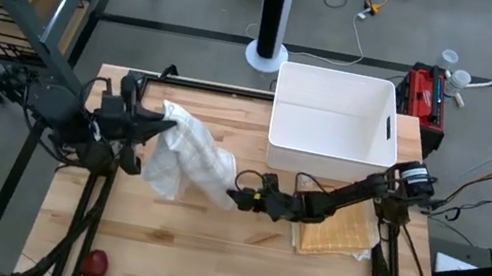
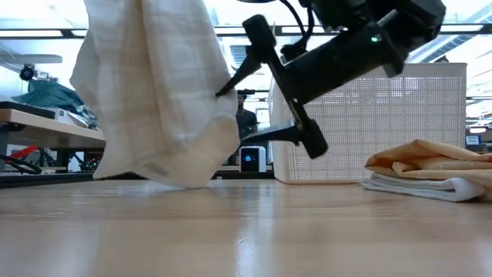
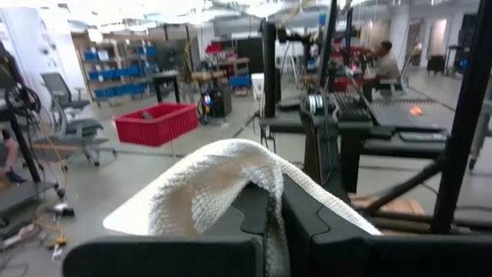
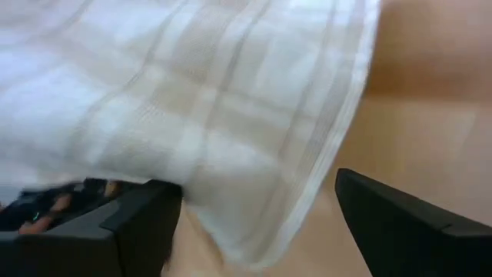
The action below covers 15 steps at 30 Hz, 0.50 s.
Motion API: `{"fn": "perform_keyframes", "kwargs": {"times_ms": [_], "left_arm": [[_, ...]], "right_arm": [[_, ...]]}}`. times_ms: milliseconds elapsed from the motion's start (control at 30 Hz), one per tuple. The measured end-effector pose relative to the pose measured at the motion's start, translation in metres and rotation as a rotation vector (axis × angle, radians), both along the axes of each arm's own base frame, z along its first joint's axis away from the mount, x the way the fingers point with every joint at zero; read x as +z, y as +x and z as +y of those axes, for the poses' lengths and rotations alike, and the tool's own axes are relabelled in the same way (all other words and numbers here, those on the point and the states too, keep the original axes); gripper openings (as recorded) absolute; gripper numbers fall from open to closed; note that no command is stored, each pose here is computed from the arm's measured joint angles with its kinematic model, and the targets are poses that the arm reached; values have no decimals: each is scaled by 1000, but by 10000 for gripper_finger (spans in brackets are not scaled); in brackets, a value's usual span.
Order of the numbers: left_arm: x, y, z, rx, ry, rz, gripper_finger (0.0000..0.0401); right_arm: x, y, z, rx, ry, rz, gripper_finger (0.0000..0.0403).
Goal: Fold towel
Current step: Fold the white checkered towel
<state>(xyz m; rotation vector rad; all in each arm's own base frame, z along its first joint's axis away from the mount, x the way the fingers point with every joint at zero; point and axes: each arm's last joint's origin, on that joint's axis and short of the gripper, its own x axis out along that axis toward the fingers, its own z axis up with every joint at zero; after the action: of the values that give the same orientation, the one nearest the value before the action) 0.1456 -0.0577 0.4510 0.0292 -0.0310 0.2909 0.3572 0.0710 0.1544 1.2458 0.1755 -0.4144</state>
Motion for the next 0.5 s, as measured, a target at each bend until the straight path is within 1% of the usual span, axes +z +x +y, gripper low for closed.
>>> {"fn": "perform_keyframes", "kwargs": {"times_ms": [67,167,400,500], "left_arm": [[4,0,0,3,9,-29,2],[9,1,0,9,20,-71,2],[27,4,-2,38,62,-223,2],[30,8,-6,3,82,-267,2]], "right_arm": [[2,2,-6,-30,-34,0,333],[11,9,-14,-42,-80,-30,332],[38,24,-29,-53,-196,-169,332],[49,28,-34,-66,-240,-224,332]]}}
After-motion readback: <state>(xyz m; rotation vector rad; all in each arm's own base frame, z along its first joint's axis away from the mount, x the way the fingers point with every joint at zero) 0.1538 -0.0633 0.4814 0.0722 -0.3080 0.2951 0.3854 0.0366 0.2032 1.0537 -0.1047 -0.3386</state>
